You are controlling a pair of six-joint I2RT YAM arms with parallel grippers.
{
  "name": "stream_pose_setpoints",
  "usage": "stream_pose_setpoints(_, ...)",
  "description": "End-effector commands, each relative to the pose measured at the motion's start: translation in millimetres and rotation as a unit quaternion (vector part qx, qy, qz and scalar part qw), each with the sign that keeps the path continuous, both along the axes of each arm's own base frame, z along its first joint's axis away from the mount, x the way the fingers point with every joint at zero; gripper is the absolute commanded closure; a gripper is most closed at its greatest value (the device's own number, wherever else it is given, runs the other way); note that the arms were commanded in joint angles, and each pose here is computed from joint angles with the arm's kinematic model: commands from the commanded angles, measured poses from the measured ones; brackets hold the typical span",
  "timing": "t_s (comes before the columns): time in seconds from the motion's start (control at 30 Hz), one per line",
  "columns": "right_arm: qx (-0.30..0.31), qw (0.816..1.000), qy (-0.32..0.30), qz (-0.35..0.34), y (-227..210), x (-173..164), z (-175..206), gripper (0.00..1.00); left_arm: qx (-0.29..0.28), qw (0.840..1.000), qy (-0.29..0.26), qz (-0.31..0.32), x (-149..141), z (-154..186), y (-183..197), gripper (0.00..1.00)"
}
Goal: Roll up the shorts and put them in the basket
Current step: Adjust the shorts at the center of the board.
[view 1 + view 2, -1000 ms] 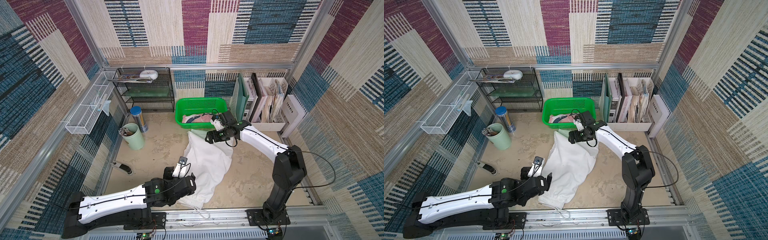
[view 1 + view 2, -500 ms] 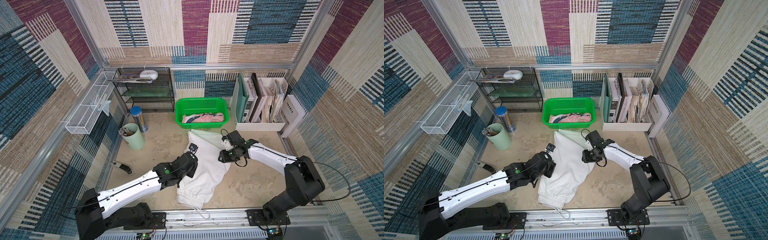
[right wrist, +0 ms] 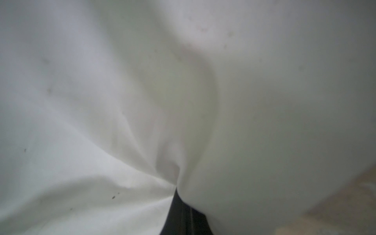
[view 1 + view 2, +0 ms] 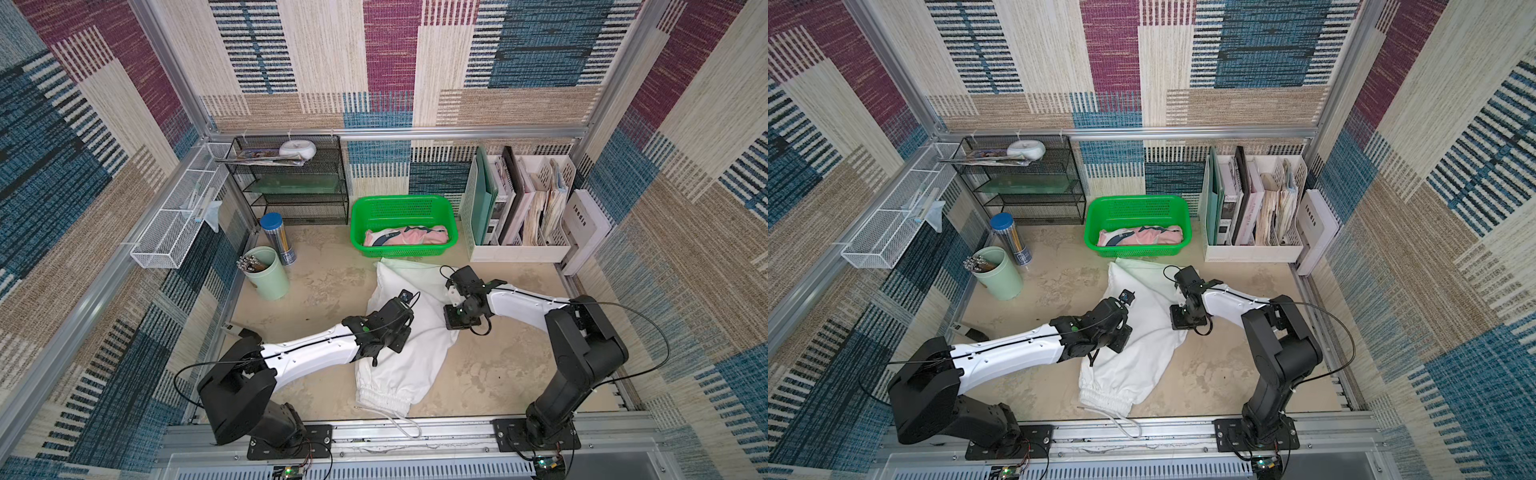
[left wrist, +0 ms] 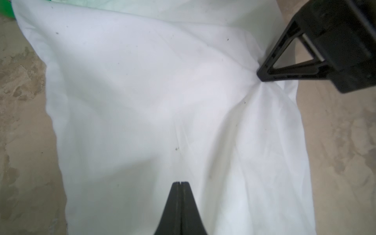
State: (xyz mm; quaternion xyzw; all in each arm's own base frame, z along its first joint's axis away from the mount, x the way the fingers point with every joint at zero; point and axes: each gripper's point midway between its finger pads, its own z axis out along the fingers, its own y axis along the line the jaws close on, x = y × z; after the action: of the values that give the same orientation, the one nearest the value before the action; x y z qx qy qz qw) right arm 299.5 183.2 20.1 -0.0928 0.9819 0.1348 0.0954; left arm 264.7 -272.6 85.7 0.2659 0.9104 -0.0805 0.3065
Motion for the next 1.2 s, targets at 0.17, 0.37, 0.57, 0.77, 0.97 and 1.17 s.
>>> stream_pose_setpoints(0.17, -0.044, 0.999, -0.017, -0.004, -19.0, 34.7, -9.6, 0.91, -0.009, 1.0, 0.019, 0.014, 10.7, -19.8, -2.7, 1.0)
stream_pose_setpoints(0.37, -0.066, 0.997, -0.028, -0.009, -24.8, 68.1, -10.5, 0.85, 0.014, 1.0, 0.019, 0.013, 26.7, -18.8, -1.1, 1.0)
stream_pose_setpoints(0.57, -0.057, 0.998, -0.033, -0.017, -24.8, 100.2, -9.5, 0.81, 0.008, 0.999, 0.027, 0.017, 45.3, -28.1, 2.2, 1.0)
stream_pose_setpoints(0.77, -0.036, 0.998, -0.04, -0.019, -19.3, 127.0, -3.8, 0.77, 0.008, 0.999, 0.035, 0.013, 64.6, -37.6, 2.6, 1.0)
stream_pose_setpoints(0.97, -0.021, 0.999, -0.04, -0.018, -14.0, 137.3, -1.7, 0.65, 0.005, 0.999, 0.043, 0.026, 85.6, -49.3, 10.9, 1.0)
stream_pose_setpoints(1.17, -0.007, 0.999, -0.039, -0.018, -11.8, 139.7, -0.1, 0.48, 0.01, 0.998, 0.043, 0.04, 104.1, -59.8, 22.9, 1.0)
